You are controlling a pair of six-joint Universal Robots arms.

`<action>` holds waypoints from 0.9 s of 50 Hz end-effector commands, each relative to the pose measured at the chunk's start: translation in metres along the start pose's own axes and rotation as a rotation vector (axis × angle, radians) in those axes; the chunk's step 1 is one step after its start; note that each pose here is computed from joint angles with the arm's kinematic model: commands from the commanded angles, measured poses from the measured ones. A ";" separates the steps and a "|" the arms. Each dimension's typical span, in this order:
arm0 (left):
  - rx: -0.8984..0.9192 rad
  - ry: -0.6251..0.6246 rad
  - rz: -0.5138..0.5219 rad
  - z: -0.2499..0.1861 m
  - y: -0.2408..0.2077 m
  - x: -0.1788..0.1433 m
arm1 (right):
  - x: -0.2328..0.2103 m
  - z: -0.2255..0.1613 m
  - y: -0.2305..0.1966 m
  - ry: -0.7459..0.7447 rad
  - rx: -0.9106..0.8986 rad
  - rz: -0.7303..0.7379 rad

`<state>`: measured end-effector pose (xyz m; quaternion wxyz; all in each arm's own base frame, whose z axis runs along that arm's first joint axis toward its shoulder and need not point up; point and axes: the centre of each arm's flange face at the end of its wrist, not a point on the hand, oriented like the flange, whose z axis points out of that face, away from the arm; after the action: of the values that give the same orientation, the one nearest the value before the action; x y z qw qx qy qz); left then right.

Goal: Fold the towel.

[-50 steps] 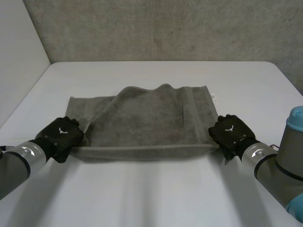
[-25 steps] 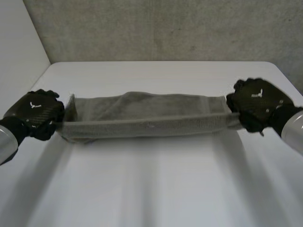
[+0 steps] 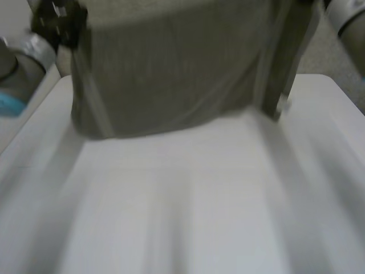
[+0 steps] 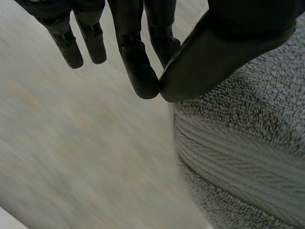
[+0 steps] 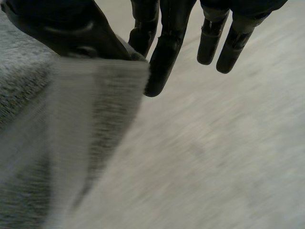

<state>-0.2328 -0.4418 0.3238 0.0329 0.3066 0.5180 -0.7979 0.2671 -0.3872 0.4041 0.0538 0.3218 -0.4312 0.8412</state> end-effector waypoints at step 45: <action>-0.042 0.065 -0.077 -0.157 -0.062 0.001 | -0.013 -0.176 -0.009 -0.244 -0.269 0.193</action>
<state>-0.1902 -0.2936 0.3268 0.0057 0.3125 0.5474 -0.7763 0.1984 -0.2620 0.3173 -0.0107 0.3692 -0.5768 0.7286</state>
